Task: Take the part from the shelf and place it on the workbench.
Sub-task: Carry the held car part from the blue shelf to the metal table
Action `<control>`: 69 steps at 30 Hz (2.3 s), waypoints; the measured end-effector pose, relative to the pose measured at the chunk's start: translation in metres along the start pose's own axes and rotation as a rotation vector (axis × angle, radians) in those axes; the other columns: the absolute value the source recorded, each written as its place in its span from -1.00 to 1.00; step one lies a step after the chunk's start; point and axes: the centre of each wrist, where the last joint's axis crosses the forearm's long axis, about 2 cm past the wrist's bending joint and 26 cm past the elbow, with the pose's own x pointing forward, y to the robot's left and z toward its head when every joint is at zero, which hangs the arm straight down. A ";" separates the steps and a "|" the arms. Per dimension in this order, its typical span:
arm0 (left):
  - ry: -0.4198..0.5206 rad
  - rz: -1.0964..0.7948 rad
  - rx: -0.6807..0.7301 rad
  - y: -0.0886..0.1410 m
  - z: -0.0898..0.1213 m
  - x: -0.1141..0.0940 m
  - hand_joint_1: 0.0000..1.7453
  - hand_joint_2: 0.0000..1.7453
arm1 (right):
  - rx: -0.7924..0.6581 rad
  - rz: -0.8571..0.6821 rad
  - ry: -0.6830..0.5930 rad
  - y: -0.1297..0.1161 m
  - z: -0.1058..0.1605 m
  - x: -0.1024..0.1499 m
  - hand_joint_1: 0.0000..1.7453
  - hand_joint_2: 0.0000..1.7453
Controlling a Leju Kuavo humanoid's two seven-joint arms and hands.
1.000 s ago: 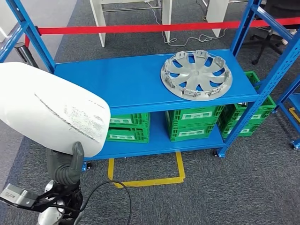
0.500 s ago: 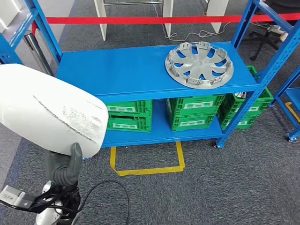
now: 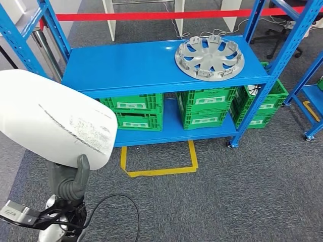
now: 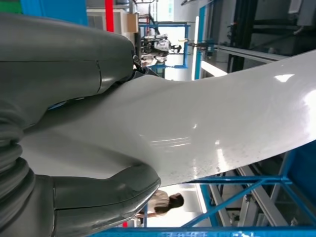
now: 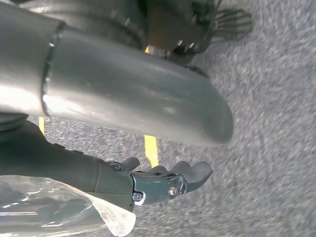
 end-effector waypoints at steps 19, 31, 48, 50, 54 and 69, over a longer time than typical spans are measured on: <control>0.011 -0.036 0.037 0.008 0.009 0.008 1.00 1.00 | 0.018 0.011 0.003 -0.008 -0.002 -0.001 -1.00 -1.00; 0.021 -0.047 0.043 0.010 0.010 0.009 1.00 1.00 | 0.019 0.018 0.002 -0.011 -0.002 -0.003 -1.00 -1.00; 0.022 -0.067 0.044 0.012 0.013 0.013 1.00 1.00 | 0.026 0.005 0.026 -0.007 0.001 -0.009 -1.00 -1.00; 0.025 -0.078 0.044 0.012 0.015 0.014 1.00 1.00 | 0.029 0.006 0.023 -0.007 0.000 -0.007 -1.00 -1.00; 0.028 -0.100 0.042 0.012 0.016 0.014 1.00 1.00 | 0.034 0.008 0.028 -0.007 0.001 -0.009 -1.00 -1.00; 0.040 -0.133 0.057 0.017 0.021 0.016 1.00 1.00 | 0.047 0.021 0.027 -0.007 0.000 -0.007 -1.00 -1.00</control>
